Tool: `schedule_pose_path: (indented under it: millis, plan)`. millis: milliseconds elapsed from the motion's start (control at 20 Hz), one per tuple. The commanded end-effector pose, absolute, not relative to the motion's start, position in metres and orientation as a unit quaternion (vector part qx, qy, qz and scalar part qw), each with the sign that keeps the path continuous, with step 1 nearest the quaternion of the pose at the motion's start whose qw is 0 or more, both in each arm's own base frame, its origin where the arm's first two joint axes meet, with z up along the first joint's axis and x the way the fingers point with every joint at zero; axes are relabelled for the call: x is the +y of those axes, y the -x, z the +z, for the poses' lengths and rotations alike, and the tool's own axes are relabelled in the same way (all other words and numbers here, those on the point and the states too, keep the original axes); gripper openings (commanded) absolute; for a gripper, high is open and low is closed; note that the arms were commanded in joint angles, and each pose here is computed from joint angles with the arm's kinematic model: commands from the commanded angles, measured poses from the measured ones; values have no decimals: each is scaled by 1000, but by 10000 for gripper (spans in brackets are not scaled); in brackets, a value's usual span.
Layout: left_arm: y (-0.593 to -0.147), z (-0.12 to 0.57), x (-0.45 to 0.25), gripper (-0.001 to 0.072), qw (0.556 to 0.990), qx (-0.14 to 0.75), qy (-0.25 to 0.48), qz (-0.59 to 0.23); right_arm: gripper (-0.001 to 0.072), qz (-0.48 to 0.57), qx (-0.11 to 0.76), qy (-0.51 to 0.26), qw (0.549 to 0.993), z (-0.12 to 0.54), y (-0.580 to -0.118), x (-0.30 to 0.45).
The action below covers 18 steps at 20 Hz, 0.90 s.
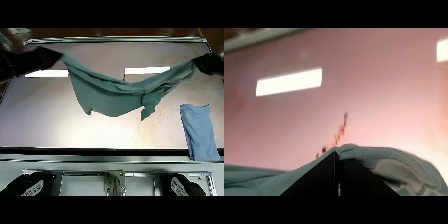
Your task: Fold the shirts.
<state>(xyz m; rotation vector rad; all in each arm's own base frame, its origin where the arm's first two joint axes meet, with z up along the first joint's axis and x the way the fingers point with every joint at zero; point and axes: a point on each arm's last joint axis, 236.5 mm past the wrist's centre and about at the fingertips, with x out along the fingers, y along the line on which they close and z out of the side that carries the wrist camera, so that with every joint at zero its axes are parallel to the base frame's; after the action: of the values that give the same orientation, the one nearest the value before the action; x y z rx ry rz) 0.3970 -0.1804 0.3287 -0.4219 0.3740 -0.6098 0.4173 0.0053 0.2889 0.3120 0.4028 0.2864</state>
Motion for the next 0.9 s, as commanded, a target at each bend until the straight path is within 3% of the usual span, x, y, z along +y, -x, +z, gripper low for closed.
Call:
schedule_pose_path:
  millis: [0,150,300,450,550,700,850]
  plan:
    - [-337,474,-154,40,946,4,137,-294,62,125,-39,-70,989,472,-327,23]
    - [-281,530,-128,40,957,-77,99,-263,62,97,-161,-2,982,559,-245,36]
    - [-234,539,-110,40,963,-89,85,-240,62,61,-226,48,971,598,-187,41]
    - [-218,501,-96,41,977,-14,53,-207,62,32,-239,58,969,603,-161,38]
    - [-221,464,-83,40,980,66,68,-174,62,12,-235,70,970,602,-160,31]
    - [-238,401,-63,40,977,170,57,-119,63,-4,-148,70,987,566,-200,12]
    - [-270,326,-51,41,960,264,64,-71,62,21,59,34,997,468,-271,-3]
